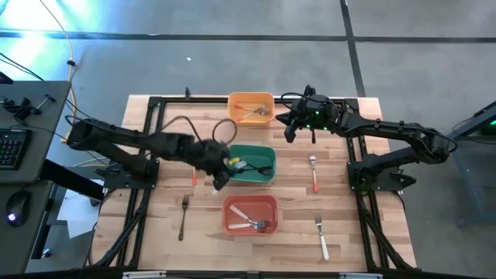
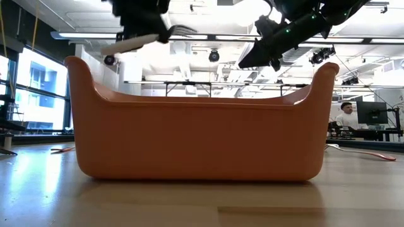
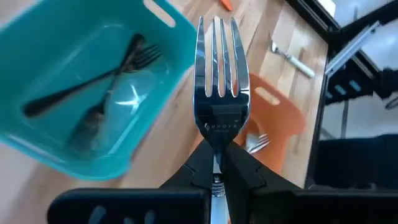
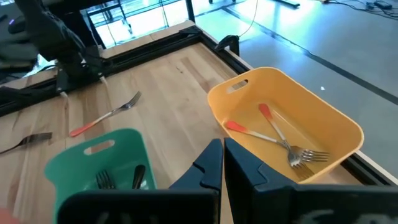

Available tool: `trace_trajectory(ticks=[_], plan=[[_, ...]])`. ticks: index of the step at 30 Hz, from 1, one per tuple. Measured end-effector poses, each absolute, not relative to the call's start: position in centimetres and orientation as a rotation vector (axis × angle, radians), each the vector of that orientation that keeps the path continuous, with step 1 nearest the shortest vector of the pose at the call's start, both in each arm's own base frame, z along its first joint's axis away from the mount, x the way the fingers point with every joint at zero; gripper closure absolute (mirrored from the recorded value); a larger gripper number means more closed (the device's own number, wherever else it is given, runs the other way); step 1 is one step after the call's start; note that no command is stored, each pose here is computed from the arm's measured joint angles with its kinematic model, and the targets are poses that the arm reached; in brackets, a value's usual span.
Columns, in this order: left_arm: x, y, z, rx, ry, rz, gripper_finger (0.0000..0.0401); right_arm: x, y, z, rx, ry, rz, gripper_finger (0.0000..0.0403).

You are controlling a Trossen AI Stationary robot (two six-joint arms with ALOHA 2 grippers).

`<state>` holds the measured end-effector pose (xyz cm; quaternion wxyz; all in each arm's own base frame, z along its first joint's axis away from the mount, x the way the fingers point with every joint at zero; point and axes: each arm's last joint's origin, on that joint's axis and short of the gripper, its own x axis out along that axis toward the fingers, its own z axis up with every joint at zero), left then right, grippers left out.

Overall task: Sort silverware by color (type)
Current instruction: Put the white fork into the orange bin

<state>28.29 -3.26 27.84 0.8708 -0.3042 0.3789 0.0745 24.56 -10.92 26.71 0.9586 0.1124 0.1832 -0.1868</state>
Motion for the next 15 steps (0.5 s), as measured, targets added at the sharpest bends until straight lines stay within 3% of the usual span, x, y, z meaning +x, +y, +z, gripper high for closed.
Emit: trace_trajectory(ticks=[6,15], plan=[[31.3,-7.4,28.7,-0.625,0.817,0.157,0.0396,24.6,-10.9,26.7,0.195,0.377,-0.372,0.0403],[35.8,-10.7,26.0,-0.693,0.965,0.134,0.0396,24.5,-10.9,26.6,0.199,0.389,-0.372,0.0403]])
